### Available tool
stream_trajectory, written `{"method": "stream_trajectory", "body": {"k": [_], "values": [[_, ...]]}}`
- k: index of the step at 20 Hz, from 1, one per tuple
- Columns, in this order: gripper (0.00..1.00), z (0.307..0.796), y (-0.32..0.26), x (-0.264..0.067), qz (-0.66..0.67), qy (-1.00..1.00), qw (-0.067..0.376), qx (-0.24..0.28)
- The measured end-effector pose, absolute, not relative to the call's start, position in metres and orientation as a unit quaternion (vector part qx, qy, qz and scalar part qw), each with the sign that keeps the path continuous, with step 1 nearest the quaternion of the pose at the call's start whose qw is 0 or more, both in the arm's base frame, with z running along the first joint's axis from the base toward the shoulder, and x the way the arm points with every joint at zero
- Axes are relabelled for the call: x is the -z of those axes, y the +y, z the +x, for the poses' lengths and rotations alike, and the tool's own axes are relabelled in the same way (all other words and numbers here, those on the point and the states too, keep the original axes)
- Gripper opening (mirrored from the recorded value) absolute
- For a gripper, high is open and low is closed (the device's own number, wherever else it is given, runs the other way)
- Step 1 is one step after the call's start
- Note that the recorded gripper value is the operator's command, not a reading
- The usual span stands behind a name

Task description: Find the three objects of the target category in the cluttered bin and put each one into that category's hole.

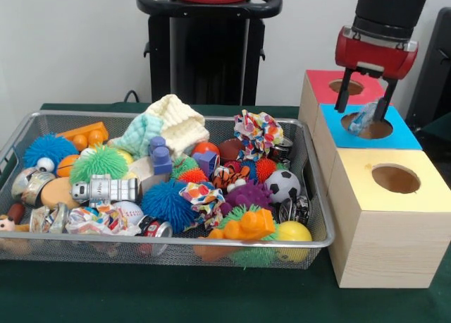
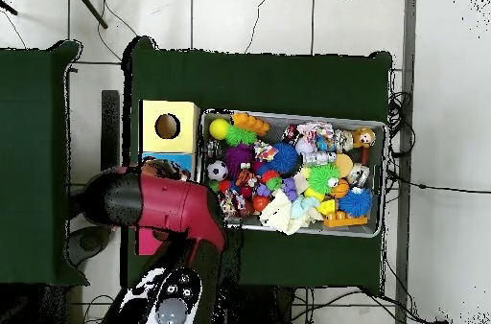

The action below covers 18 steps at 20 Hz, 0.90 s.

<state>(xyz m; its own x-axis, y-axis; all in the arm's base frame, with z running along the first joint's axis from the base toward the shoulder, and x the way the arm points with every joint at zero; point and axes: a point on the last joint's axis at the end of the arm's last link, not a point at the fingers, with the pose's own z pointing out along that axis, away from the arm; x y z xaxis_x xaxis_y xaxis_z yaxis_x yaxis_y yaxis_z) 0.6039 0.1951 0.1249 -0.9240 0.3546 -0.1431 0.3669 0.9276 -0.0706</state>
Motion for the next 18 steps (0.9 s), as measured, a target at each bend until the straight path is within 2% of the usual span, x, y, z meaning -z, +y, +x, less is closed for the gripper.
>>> {"method": "stream_trajectory", "body": {"k": [8, 18], "values": [[1.00, 0.623, 0.173, -0.165, 0.211, 0.976, 0.051, 0.028], [1.00, 0.635, 0.172, -0.190, 0.214, 0.976, 0.038, 0.015]]}}
